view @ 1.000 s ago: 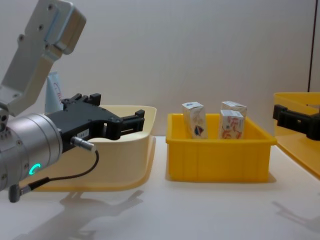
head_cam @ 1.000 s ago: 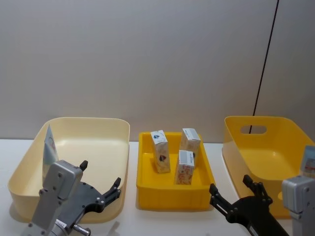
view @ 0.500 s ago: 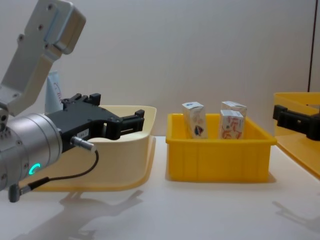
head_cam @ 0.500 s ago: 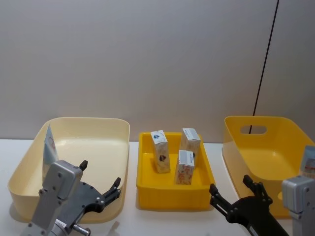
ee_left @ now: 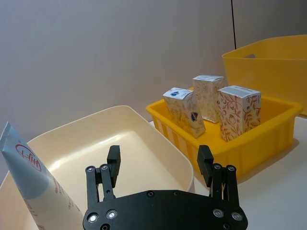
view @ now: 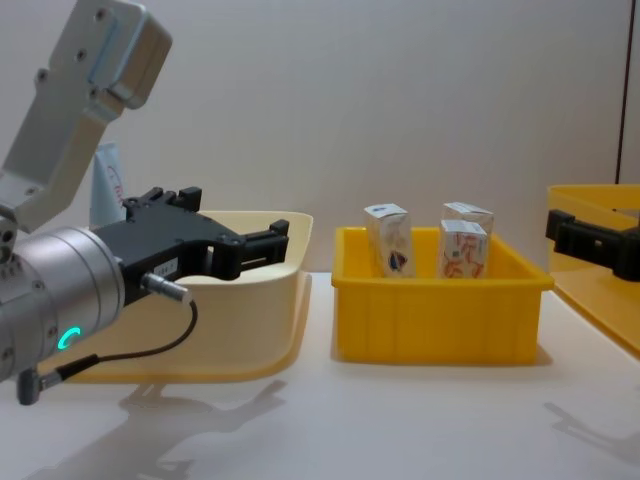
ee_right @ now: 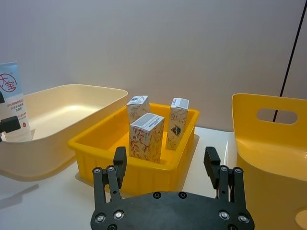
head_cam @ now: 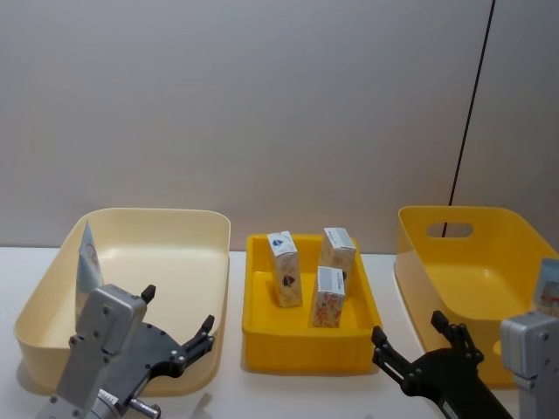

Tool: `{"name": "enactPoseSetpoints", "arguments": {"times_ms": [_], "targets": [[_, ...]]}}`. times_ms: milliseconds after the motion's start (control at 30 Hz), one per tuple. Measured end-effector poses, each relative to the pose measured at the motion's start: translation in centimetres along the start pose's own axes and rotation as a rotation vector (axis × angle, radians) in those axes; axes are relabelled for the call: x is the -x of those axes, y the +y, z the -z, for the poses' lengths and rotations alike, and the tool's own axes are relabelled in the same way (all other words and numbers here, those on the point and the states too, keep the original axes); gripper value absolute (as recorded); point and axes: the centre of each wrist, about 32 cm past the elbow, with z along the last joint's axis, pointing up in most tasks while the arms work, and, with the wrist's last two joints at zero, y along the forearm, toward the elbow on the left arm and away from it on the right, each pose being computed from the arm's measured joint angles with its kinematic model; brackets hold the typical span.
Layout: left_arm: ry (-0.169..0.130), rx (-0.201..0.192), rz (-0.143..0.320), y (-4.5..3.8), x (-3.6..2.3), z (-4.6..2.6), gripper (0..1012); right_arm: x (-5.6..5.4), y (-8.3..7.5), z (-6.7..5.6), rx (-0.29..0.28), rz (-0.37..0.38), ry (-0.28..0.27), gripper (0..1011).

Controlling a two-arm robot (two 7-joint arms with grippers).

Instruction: Bimanual collaborative sorting of washing and personal care products

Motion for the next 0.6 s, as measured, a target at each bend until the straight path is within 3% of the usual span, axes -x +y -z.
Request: {"name": "enactPoseSetpoints", "arguments": {"times_ms": [600], "targets": [[0.000,0.000,0.000,0.00,0.00,0.00,1000,0.00,0.00,0.00,0.000,0.000,0.000,1001]]}}
